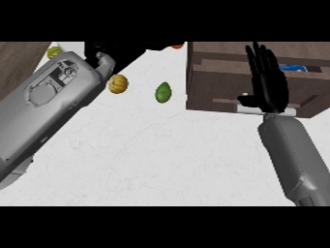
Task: Pick up the can, place it into the drawer and close the drawer
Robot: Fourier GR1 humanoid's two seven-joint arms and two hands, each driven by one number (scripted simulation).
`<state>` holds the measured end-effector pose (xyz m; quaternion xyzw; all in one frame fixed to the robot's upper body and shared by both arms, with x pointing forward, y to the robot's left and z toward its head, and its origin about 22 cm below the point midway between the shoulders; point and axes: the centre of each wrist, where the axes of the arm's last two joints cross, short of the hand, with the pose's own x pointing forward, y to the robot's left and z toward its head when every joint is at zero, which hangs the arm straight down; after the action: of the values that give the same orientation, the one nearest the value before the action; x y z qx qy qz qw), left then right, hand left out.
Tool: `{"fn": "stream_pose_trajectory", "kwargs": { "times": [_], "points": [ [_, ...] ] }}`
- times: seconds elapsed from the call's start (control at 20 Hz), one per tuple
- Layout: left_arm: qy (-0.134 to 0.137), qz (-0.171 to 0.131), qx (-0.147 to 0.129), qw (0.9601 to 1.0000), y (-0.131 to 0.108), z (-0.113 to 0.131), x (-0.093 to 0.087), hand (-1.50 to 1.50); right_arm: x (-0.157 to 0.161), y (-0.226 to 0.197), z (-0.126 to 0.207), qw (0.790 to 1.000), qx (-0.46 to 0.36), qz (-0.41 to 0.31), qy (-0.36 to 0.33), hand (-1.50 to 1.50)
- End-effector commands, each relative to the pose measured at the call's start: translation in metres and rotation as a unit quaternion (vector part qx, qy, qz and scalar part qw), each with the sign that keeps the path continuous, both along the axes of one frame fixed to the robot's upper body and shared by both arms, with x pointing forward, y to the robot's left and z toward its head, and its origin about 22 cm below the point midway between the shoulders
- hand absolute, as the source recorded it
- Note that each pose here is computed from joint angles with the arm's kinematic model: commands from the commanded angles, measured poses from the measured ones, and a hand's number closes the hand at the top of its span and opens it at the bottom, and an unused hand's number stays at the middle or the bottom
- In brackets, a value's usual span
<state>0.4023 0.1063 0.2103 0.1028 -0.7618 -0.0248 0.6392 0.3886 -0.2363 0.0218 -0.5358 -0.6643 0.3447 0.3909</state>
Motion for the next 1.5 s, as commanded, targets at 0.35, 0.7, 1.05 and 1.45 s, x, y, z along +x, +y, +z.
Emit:
{"fn": "stream_pose_trajectory", "kwargs": {
  "times": [0.35, 0.7, 1.05, 1.45],
  "points": [
    [0.012, -0.008, 0.006, 0.9999, 0.030, -0.027, -0.032, -1.50, 0.042, 0.024, 0.015, 1.000, 0.010, -0.016, 0.001, -1.50],
    [-0.001, -0.005, 0.013, 0.9999, 0.032, -0.036, -0.038, -1.50, 0.061, 0.022, 0.042, 0.999, 0.018, -0.034, -0.015, -1.50],
    [0.007, -0.008, 0.014, 0.9998, 0.044, -0.047, -0.047, -1.50, 0.066, 0.026, 0.051, 0.999, 0.018, -0.035, -0.018, -1.50],
    [0.006, -0.006, 0.004, 1.0000, 0.053, -0.051, -0.049, -1.50, 0.078, 0.055, 0.085, 0.992, 0.116, 0.041, -0.033, -1.50]
  ]
}}
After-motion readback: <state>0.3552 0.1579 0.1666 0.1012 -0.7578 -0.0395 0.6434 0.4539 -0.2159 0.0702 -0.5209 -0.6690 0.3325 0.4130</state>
